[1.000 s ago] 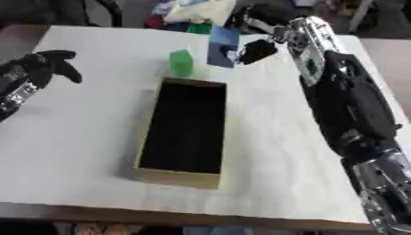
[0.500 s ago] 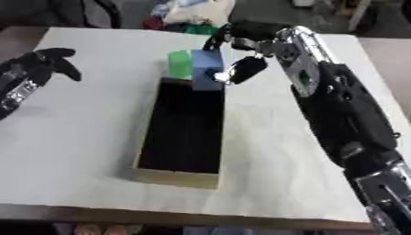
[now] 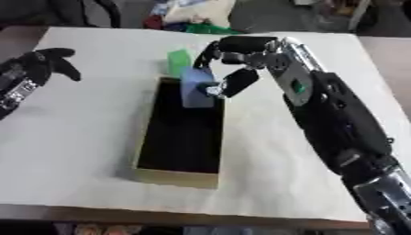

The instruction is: Pick up objects on the table and place them in the box.

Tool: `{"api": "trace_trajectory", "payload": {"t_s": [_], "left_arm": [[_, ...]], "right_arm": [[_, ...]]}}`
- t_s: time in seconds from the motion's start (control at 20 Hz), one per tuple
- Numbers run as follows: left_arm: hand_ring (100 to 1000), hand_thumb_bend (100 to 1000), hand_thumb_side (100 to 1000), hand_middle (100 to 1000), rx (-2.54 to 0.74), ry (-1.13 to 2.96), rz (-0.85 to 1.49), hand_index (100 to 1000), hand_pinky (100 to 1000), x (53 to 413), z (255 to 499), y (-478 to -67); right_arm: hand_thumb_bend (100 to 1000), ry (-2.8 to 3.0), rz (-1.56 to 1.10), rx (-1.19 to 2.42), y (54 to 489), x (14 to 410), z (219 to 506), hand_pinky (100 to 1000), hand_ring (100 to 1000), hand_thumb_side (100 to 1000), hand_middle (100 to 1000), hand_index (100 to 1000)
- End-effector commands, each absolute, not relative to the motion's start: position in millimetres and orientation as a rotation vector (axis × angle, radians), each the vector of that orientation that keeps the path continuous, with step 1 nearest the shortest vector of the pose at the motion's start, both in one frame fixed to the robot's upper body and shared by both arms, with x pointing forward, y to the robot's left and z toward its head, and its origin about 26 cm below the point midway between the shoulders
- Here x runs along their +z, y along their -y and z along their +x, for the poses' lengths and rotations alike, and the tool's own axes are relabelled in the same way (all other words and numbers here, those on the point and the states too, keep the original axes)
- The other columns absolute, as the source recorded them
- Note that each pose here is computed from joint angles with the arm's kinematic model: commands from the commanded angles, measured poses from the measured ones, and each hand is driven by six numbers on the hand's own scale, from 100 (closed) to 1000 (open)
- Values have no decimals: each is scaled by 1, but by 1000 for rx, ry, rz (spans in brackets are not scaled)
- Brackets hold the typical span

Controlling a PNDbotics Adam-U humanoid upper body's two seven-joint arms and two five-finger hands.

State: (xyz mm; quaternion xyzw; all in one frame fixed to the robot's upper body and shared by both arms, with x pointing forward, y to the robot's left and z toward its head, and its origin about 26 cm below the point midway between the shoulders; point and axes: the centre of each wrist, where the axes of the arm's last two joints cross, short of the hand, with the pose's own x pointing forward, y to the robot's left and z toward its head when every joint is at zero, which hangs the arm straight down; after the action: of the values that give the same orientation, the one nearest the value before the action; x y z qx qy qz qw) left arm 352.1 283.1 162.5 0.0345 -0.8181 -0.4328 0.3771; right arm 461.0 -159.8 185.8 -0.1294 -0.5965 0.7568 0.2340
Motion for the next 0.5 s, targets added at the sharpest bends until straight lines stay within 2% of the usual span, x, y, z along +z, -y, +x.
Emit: {"api": "trace_trajectory", "payload": {"t_s": [0.05,0.3,0.5], "left_arm": [[677,104,971,626,-1114,2110,115,913,792,171,352,-287],[677,104,972,626,-1115,2110,116,913,793,171,352,-287],[677,104,973,627,-1117,2110,116,913,793,171,352,-286]], "right_arm": [[100,1639,-327,2118,155,188,461,810,833,724,674,852],[112,1624,-290,2133,149,176,460,813,844,753,732,890],[198,1631,-301,2157,147,176,458,824,859,768,820,953]]}}
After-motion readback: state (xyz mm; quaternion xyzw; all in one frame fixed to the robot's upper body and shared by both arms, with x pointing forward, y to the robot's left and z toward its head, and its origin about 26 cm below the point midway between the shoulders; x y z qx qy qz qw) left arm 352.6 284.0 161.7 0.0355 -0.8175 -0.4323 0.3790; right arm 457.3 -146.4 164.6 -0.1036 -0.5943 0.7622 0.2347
